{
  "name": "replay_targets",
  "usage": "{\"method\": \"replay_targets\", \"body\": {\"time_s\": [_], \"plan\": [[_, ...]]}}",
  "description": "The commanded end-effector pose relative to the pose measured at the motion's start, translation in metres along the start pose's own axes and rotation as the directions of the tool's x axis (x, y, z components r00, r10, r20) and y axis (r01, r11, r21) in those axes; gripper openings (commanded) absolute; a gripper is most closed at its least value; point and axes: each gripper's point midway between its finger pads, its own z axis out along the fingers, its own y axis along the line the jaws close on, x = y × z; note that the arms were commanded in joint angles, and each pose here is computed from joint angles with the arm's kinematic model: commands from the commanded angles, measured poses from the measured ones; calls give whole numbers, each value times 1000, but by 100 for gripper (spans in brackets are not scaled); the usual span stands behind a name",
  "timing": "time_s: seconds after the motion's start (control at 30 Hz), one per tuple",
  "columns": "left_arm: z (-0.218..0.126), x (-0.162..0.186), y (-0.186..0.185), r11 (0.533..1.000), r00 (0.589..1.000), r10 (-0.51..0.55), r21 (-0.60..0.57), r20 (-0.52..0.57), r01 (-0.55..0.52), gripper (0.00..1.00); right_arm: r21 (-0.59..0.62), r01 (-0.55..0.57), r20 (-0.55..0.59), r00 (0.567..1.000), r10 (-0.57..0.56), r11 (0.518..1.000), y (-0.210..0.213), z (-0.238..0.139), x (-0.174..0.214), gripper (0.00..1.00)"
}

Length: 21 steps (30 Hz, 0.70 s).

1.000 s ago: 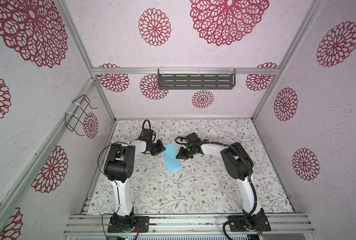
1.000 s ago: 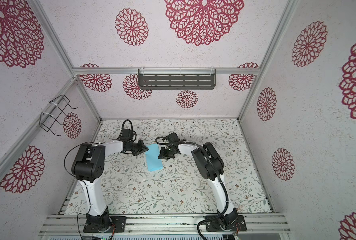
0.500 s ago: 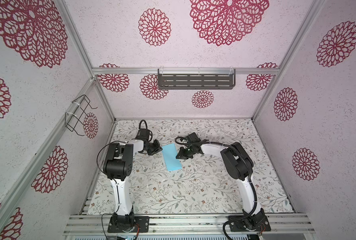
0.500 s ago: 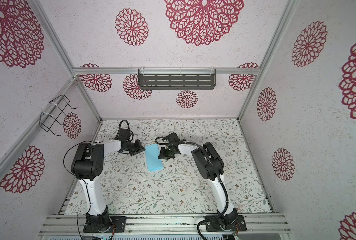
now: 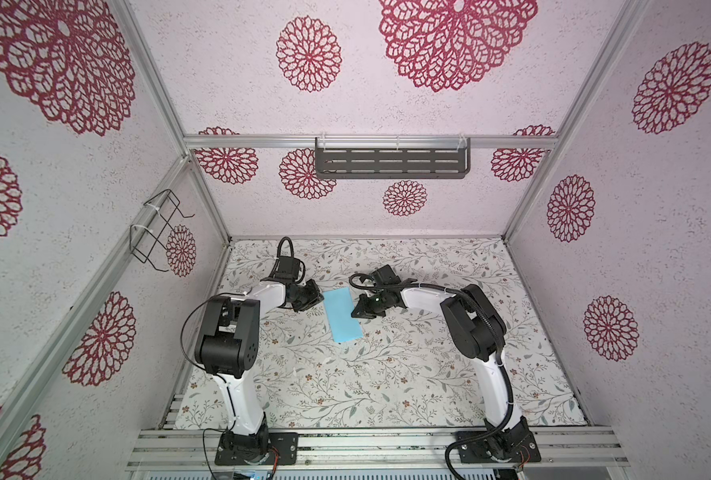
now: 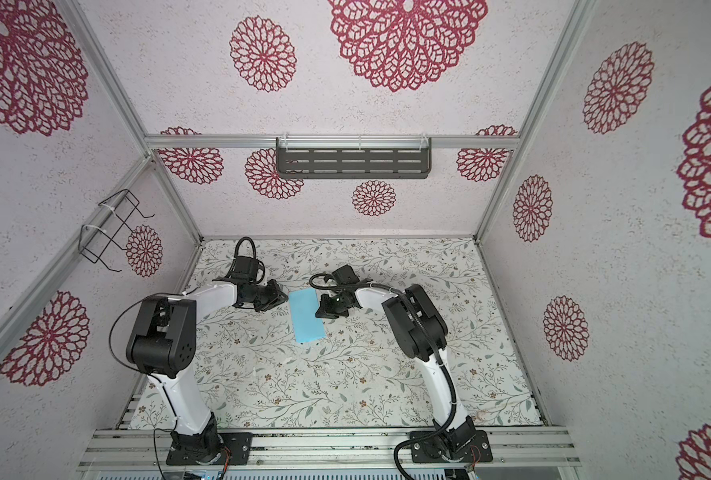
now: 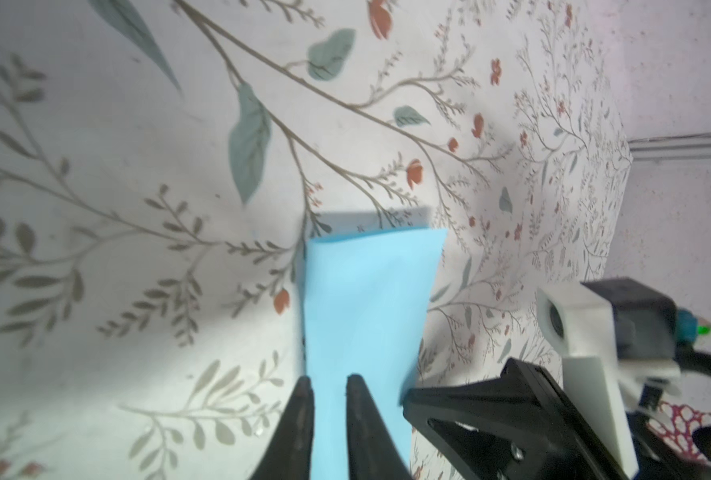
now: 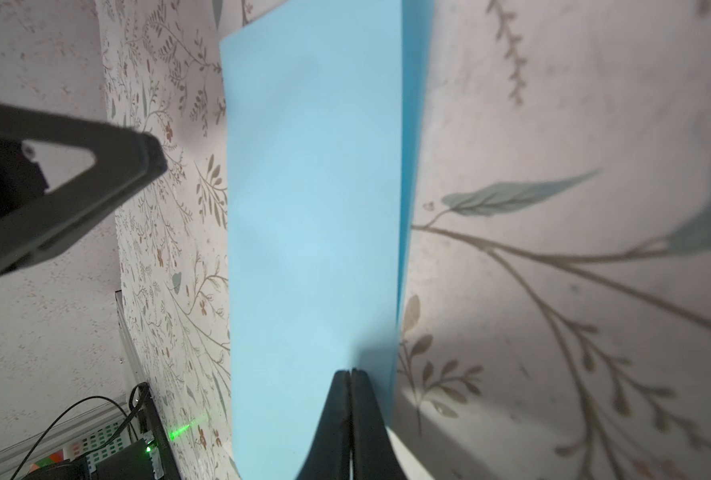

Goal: Fold a paper plane with a square sheet of paper (pick it up from the middle)

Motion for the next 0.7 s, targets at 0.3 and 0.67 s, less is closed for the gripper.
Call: {"method": "replay_targets", "body": {"time_s": [0.3,0.67], "plan": [[4,59,7,987,988,-150,-65,-43,147,41,225,-15,-56,998,28,974,-52,1,14,14],[23,87,-34,991,984,-122,36,-130,128,42,63,45,195,979,-57,997,24,-70,-59,31]]}}
